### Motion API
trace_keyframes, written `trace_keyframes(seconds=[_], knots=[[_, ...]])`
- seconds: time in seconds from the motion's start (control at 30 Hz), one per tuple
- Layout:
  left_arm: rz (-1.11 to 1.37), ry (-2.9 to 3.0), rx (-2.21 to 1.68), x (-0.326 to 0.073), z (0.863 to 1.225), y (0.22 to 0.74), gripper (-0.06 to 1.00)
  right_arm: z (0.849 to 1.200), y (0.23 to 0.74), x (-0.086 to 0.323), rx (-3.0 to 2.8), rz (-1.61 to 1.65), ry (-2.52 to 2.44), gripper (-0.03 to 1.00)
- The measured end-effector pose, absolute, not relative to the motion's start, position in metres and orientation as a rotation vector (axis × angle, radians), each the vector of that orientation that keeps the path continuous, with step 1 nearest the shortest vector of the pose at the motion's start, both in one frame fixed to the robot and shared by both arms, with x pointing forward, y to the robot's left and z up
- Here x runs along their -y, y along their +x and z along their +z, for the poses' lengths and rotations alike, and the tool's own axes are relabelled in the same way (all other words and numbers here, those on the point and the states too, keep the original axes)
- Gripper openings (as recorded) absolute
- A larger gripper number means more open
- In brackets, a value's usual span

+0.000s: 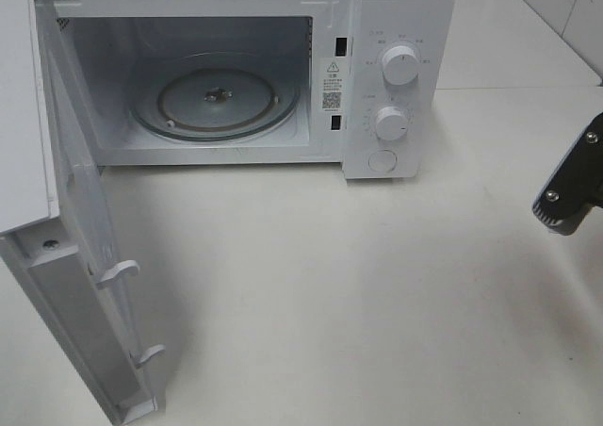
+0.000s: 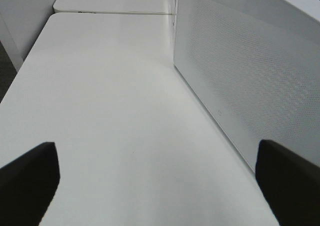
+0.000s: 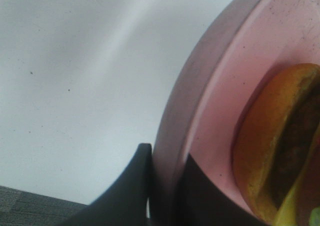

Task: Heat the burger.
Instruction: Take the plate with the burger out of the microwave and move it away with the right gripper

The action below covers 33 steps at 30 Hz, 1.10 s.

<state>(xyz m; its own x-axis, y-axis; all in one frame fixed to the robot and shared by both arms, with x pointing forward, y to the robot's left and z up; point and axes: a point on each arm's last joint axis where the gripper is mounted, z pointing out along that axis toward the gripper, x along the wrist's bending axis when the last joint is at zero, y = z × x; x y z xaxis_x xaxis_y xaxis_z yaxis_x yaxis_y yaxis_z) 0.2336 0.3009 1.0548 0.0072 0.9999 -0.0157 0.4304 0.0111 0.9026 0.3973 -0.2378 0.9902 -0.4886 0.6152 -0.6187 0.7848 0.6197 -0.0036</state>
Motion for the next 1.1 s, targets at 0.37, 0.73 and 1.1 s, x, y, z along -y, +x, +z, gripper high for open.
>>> trace_keyframes(seconds=[0.37, 0.73, 1.1], knots=[[0.947, 1.522, -1.527, -0.301, 1.055, 0.234, 0.99, 0.976, 0.412, 0.230, -2.084, -0.497, 1.301, 0.10], [0.947, 1.522, -1.527, -0.301, 1.055, 0.234, 0.99, 0.947, 0.428, 0.224, -1.993, -0.447, 1.475, 0.10], [0.947, 1.522, -1.527, -0.301, 1.055, 0.234, 0.99, 0.924, 0.441, 0.231, -1.967, -0.485, 1.560, 0.10]])
